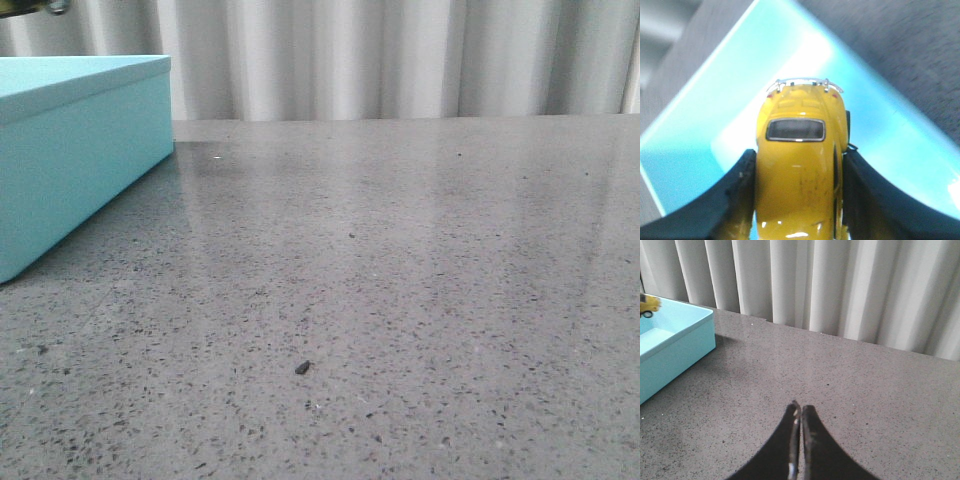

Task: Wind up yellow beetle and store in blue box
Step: 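Lift the car with the left gripper and lower it into the box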

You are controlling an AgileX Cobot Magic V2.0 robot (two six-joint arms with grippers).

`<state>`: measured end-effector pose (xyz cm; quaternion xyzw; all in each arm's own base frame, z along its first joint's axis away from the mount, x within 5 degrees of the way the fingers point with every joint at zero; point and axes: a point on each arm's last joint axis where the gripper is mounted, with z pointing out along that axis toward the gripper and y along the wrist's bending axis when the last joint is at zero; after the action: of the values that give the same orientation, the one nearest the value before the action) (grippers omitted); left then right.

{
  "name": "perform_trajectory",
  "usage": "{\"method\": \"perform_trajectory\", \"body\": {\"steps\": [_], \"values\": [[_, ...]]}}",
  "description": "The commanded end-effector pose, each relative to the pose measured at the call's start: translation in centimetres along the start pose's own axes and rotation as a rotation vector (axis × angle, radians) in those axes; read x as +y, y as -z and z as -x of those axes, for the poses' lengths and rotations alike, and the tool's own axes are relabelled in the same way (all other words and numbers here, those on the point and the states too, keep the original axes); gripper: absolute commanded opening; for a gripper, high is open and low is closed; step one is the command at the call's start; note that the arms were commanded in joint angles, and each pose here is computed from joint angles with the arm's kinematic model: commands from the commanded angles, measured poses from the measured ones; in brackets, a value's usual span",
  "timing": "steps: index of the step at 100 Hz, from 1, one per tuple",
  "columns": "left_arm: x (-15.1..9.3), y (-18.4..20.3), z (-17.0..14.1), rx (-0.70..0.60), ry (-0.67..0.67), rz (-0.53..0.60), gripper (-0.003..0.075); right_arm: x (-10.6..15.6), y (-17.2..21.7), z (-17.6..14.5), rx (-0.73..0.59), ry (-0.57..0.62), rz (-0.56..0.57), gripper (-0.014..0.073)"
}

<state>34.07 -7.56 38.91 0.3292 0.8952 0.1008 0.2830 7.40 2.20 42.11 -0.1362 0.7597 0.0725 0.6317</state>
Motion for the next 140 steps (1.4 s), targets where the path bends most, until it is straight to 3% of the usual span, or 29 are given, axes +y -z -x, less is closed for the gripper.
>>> {"method": "perform_trajectory", "body": {"steps": [1, 25, 62, 86, 102, 121, 130, 140], "values": [[2.3, 2.1, -1.0, -0.021, 0.184, 0.055, -0.0021, 0.0, 0.0, 1.4, -0.098, 0.004, -0.002, -0.0041], [3.9, -1.5, -2.5, 0.034, 0.433, -0.129, -0.0021, 0.0, 0.0, 1.4, -0.098, 0.004, -0.002, -0.0041], [3.7, -7.3, -2.7, 0.157, 0.442, -0.189, -0.0014, 0.0, 0.0, 1.4, -0.094, 0.004, -0.002, -0.0041], [3.8, -9.5, -3.1, 0.217, 0.418, -0.169, 0.0192, 0.0, 0.0, 1.2, -0.072, 0.004, -0.001, -0.0041], [3.7, -10.2, -3.3, 0.238, 0.415, -0.173, 0.0255, 0.0, 0.0, 1.2, -0.067, 0.004, -0.001, -0.0041], [3.8, -10.4, -3.9, 0.301, 0.389, -0.155, 0.0497, 0.0, 0.0, 1.2, -0.067, 0.004, -0.001, -0.0041], [3.9, -9.9, -3.8, 0.296, 0.391, -0.152, 0.0512, 0.0, 0.0, 1.2, -0.067, 0.004, -0.001, -0.0041], [4.1, -8.4, -3.0, 0.181, 0.446, -0.184, 0.0512, 0.0, 0.0, 1.1, -0.062, 0.004, -0.001, -0.0041]]}}
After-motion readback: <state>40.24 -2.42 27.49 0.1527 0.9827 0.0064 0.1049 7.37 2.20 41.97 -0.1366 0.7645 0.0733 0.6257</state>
